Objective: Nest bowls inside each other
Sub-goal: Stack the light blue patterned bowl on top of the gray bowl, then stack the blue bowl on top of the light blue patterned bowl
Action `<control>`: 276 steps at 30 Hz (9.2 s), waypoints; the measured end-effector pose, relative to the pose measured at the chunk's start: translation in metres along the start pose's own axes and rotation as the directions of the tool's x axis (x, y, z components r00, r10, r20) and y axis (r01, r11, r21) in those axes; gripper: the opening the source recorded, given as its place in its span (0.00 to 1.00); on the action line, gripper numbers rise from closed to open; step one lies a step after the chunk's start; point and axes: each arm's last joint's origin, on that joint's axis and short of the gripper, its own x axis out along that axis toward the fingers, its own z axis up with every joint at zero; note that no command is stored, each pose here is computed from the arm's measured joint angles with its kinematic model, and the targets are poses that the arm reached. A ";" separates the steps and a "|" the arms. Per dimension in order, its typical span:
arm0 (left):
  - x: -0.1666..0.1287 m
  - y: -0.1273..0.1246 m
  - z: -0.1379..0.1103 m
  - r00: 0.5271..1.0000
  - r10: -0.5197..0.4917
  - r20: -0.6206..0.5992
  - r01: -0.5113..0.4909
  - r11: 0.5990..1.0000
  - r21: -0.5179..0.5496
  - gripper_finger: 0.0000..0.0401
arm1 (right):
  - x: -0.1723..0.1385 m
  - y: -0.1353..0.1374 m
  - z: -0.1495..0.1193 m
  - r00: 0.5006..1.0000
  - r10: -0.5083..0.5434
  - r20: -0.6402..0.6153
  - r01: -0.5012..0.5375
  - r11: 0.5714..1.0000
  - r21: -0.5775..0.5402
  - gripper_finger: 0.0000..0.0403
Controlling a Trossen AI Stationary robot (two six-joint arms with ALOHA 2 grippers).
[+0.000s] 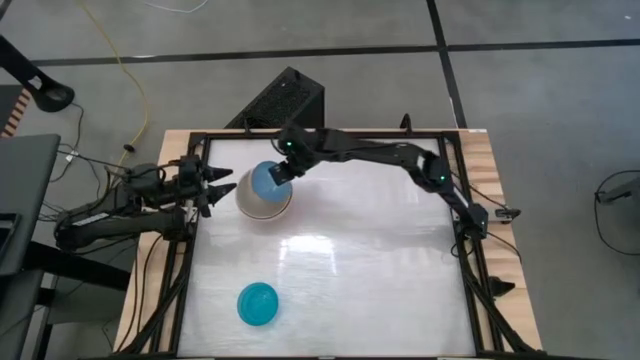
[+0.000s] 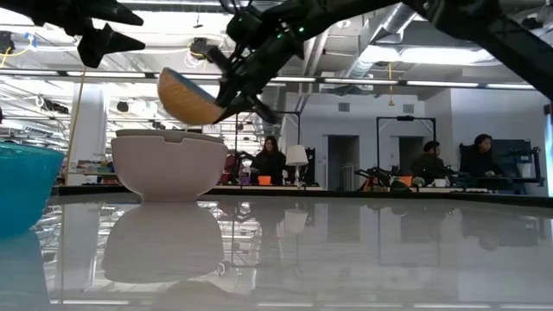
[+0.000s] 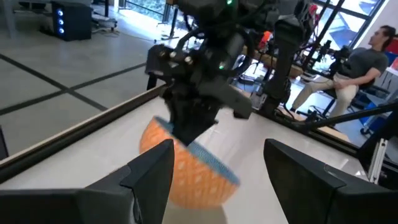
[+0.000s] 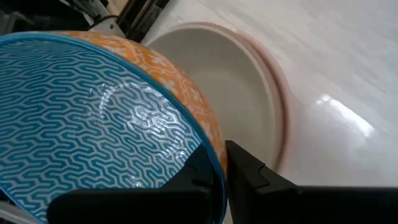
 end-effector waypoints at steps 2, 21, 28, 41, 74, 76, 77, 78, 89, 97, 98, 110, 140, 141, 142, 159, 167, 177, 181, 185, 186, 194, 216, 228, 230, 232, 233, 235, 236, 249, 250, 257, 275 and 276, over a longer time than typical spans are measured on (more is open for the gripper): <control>0.000 0.000 0.000 1.000 0.000 0.001 0.000 1.000 0.000 0.59 | 0.008 0.001 0.001 1.000 0.005 0.001 -0.005 1.000 0.000 0.11; 0.000 0.000 0.000 1.000 0.014 0.007 -0.014 1.000 -0.010 0.59 | 0.059 -0.009 -0.008 0.998 -0.066 0.002 0.066 0.998 0.024 0.11; 0.000 0.000 0.000 1.000 0.014 0.007 -0.014 1.000 -0.025 0.59 | 0.070 -0.017 -0.014 0.995 -0.092 -0.028 0.092 0.996 0.003 0.12; 0.000 0.000 0.000 1.000 0.008 0.004 -0.008 0.999 -0.036 0.59 | 0.067 -0.011 -0.010 0.998 -0.063 0.015 0.064 0.997 -0.033 0.35; 0.014 0.008 -0.029 0.992 0.061 -0.110 -0.068 0.996 -0.064 0.59 | -0.046 0.010 0.028 0.996 0.004 0.092 0.009 0.989 -0.147 0.39; 0.018 0.011 -0.037 0.992 0.060 -0.113 -0.069 0.995 -0.077 0.59 | -0.057 0.019 0.027 0.994 0.048 0.099 -0.028 0.980 -0.198 0.38; 0.021 0.012 -0.042 0.992 0.055 -0.112 -0.064 0.995 -0.079 0.59 | -0.061 0.023 0.025 0.994 0.057 0.089 -0.037 0.976 -0.214 0.38; 0.023 0.013 -0.047 0.992 0.051 -0.116 -0.060 0.995 -0.080 0.59 | -0.063 0.027 0.023 0.994 0.066 0.085 -0.045 0.973 -0.227 0.37; 0.026 0.030 -0.070 0.941 0.310 -0.134 -0.323 0.942 -0.090 0.59 | -0.068 0.055 -0.001 0.995 0.101 0.016 -0.092 0.954 -0.286 0.30; 0.023 0.039 -0.079 0.891 0.398 -0.217 -0.425 0.900 -0.098 0.59 | -0.065 0.065 -0.011 0.994 0.112 -0.010 -0.110 0.947 -0.302 0.29; 0.022 0.040 -0.079 0.887 0.404 -0.224 -0.433 0.895 -0.101 0.59 | -0.065 0.066 -0.012 0.994 0.113 -0.012 -0.111 0.946 -0.303 0.29; 0.019 0.045 -0.085 0.840 0.463 -0.284 -0.509 0.853 -0.116 0.59 | -0.064 0.069 -0.017 0.994 0.108 -0.031 -0.112 0.945 -0.306 0.29; 0.029 0.017 -0.036 0.985 -0.126 0.115 0.137 0.986 -0.094 0.59 | -0.042 0.137 -0.109 0.993 0.040 -0.108 -0.078 0.925 -0.373 0.31; 0.029 0.017 -0.036 0.985 -0.126 0.115 0.136 0.987 -0.090 0.59 | -0.040 0.137 -0.111 0.993 0.032 -0.116 -0.073 0.927 -0.368 0.32; 0.029 0.017 -0.036 0.985 -0.127 0.115 0.137 0.987 -0.084 0.59 | -0.039 0.137 -0.115 0.992 0.025 -0.126 -0.070 0.928 -0.365 0.33; 0.027 0.010 -0.038 0.937 -0.348 0.037 0.350 0.934 -0.068 0.59 | 0.022 0.172 -0.190 0.995 0.037 -0.088 -0.057 0.970 -0.237 0.58; 0.027 0.009 -0.039 0.918 -0.397 0.015 0.397 0.914 -0.083 0.59 | 0.057 0.172 -0.224 0.993 0.028 -0.111 -0.051 0.976 -0.212 0.56; 0.026 0.007 -0.041 0.896 -0.444 -0.015 0.437 0.888 -0.143 0.59 | 0.096 0.160 -0.256 0.989 -0.033 -0.142 0.010 0.987 -0.159 0.55; 0.025 0.007 -0.043 0.895 -0.445 -0.028 0.436 0.887 -0.151 0.59 | 0.103 0.160 -0.260 0.994 -0.027 -0.108 0.012 0.990 -0.143 0.55; 0.025 0.007 -0.042 0.893 -0.449 -0.027 0.440 0.885 -0.151 0.59 | 0.112 0.155 -0.265 0.993 -0.039 -0.111 0.024 0.991 -0.128 0.49; 0.025 0.007 -0.042 0.893 -0.449 -0.028 0.439 0.884 -0.157 0.59 | 0.114 0.154 -0.267 0.992 -0.043 -0.116 0.028 0.991 -0.129 0.46; 0.025 0.006 -0.042 0.892 -0.452 -0.023 0.442 0.880 -0.174 0.59 | 0.117 0.151 -0.259 0.983 0.008 -0.184 -0.027 0.994 -0.104 0.06; 0.025 0.002 -0.040 0.890 -0.456 0.008 0.448 0.870 -0.209 0.59 | -0.062 0.102 -0.065 0.997 -0.075 0.008 0.074 0.948 -0.308 0.07; 0.027 0.008 -0.042 0.968 -0.246 0.044 0.250 0.952 -0.178 0.59 | -0.038 0.022 0.002 0.986 -0.153 0.072 0.164 0.969 -0.184 0.07; 0.028 0.011 -0.043 0.983 -0.175 0.047 0.180 0.970 -0.164 0.59 | -0.020 0.015 0.001 0.984 -0.167 0.062 0.175 0.968 -0.180 0.07; 0.028 0.014 -0.045 0.996 -0.078 0.044 0.084 0.984 -0.157 0.59 | -0.015 0.016 0.004 0.986 -0.138 0.098 0.154 0.972 -0.178 0.07; 0.029 0.016 -0.047 0.999 -0.027 0.041 0.033 0.987 -0.159 0.59 | -0.009 0.013 0.003 0.985 -0.147 0.088 0.160 0.971 -0.177 0.07; 0.028 0.019 -0.049 0.997 0.073 0.039 -0.066 0.985 -0.160 0.59 | -0.003 0.015 0.007 0.987 -0.102 0.125 0.124 0.974 -0.188 0.07; 0.028 0.021 -0.050 0.993 0.109 0.035 -0.102 0.982 -0.159 0.59 | -0.001 0.015 0.006 0.987 -0.101 0.123 0.123 0.974 -0.188 0.07; 0.028 0.023 -0.052 0.985 0.169 0.029 -0.160 0.969 -0.187 0.59 | 0.023 0.011 -0.003 0.984 -0.134 0.120 0.159 0.960 -0.232 0.07; 0.028 0.023 -0.052 0.985 0.169 0.028 -0.161 0.968 -0.190 0.59 | 0.023 0.012 -0.002 0.984 -0.128 0.127 0.155 0.960 -0.233 0.07; 0.028 0.024 -0.053 0.985 0.172 0.015 -0.166 0.966 -0.200 0.59 | 0.023 0.015 -0.003 0.978 -0.140 0.154 0.174 0.956 -0.235 0.07; 0.028 0.023 -0.053 0.985 0.170 0.015 -0.164 0.967 -0.196 0.59 | 0.033 0.021 -0.012 0.978 -0.142 0.153 0.178 0.949 -0.261 0.07; 0.028 0.023 -0.053 0.985 0.170 0.015 -0.164 0.967 -0.197 0.59 | 0.036 0.020 -0.012 0.978 -0.143 0.152 0.179 0.949 -0.259 0.07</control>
